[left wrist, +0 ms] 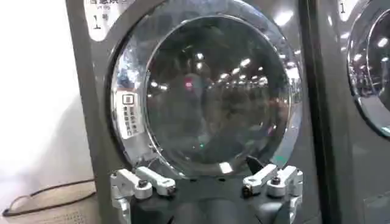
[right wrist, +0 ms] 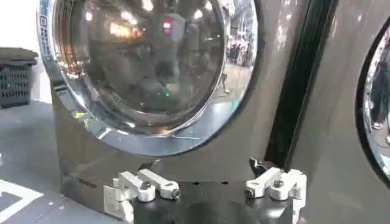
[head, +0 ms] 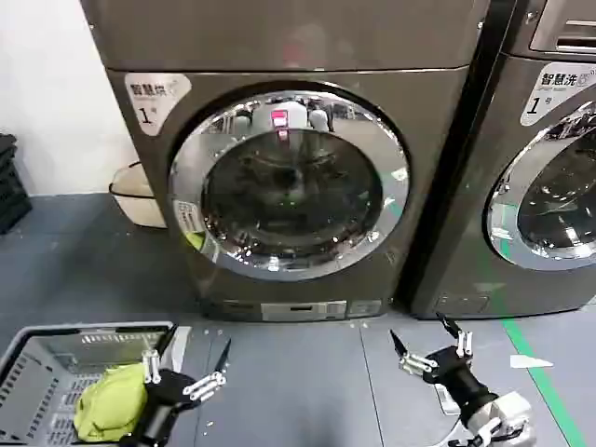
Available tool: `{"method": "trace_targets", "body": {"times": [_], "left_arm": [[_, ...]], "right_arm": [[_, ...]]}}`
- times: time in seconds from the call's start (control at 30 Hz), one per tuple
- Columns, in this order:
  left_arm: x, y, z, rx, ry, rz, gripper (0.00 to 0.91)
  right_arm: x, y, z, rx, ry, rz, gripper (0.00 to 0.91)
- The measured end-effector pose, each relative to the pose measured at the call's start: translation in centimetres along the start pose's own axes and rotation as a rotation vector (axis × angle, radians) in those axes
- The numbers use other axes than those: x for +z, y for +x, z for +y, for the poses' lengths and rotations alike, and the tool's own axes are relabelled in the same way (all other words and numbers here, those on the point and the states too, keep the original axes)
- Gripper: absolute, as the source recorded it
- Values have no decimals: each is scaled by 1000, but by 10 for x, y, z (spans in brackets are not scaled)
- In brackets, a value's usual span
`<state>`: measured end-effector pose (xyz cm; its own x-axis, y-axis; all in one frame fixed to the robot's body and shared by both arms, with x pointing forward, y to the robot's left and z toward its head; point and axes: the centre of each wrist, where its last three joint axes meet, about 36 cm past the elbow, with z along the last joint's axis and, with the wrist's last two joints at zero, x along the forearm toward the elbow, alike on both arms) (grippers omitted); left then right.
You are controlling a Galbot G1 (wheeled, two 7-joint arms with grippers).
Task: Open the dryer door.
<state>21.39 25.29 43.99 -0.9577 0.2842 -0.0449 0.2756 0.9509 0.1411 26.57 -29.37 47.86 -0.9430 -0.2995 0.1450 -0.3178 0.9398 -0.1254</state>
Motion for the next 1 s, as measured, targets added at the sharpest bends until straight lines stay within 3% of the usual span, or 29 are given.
{"method": "trace_targets", "body": {"times": [0.37, 1.0], "left_arm": [[-5, 1, -1, 6, 1, -3, 907], [-8, 1, -3, 11, 3, -3, 907]], "right_arm": [[-8, -28, -15, -56, -9, -96, 907], [-41, -111, -30, -258, -16, -147, 907]]}}
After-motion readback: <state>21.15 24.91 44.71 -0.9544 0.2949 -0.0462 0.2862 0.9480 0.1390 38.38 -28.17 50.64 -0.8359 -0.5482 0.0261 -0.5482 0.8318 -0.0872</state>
